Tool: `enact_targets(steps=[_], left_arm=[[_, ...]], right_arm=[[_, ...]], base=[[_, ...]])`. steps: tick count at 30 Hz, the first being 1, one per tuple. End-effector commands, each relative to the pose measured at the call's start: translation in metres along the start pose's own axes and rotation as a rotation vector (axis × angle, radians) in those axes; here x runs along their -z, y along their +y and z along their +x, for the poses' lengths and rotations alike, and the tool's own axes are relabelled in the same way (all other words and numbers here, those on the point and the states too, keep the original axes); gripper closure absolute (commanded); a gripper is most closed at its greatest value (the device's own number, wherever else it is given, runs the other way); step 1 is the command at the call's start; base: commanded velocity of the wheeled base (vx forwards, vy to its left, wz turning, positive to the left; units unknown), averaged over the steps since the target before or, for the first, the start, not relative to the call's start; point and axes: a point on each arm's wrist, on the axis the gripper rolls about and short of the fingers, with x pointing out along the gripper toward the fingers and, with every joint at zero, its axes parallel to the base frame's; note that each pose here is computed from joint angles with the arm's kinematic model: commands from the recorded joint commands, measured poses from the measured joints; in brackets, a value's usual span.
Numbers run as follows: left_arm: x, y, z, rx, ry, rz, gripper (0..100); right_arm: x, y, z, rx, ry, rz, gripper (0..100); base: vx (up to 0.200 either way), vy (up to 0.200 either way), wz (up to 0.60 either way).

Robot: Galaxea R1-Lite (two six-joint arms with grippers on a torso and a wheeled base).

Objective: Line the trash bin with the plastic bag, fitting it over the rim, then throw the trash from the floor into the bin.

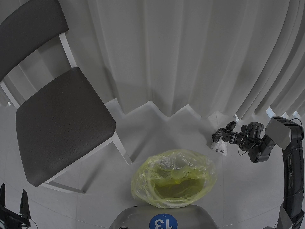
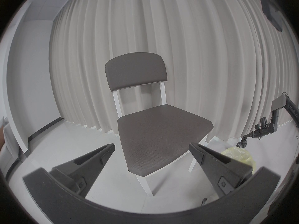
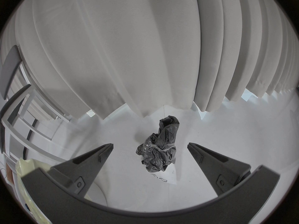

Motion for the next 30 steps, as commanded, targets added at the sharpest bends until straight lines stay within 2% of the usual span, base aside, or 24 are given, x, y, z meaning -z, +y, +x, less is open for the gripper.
enact_targets(steps=[1, 2, 14, 23, 24, 30], left_arm=[[0.005, 0.0, 0.0, 0.0, 0.001, 0.0, 0], [0.005, 0.0, 0.0, 0.0, 0.001, 0.0, 0], [0.005, 0.0, 0.0, 0.007, 0.001, 0.012, 0], [0.005, 0.0, 0.0, 0.006, 0.001, 0.014, 0], [0.005, 0.0, 0.0, 0.007, 0.001, 0.014, 0], [0.005, 0.0, 0.0, 0.007, 0.001, 0.014, 0]], right_arm=[[0.009, -0.001, 0.003, -0.004, 0.013, 0.006, 0], [0.013, -0.002, 0.004, -0.004, 0.011, 0.004, 100], [0.016, -0.005, 0.001, -0.005, 0.029, 0.008, 100], [-0.014, 0.005, -0.02, -0.04, -0.001, -0.001, 100], [-0.024, 0.008, -0.026, -0.044, -0.017, -0.007, 100], [-0.03, 0.011, -0.03, -0.049, -0.027, -0.01, 100]], base=[[0.0, 0.0, 0.0], [0.0, 0.0, 0.0], [0.0, 0.0, 0.0], [0.0, 0.0, 0.0], [0.0, 0.0, 0.0], [0.0, 0.0, 0.0]])
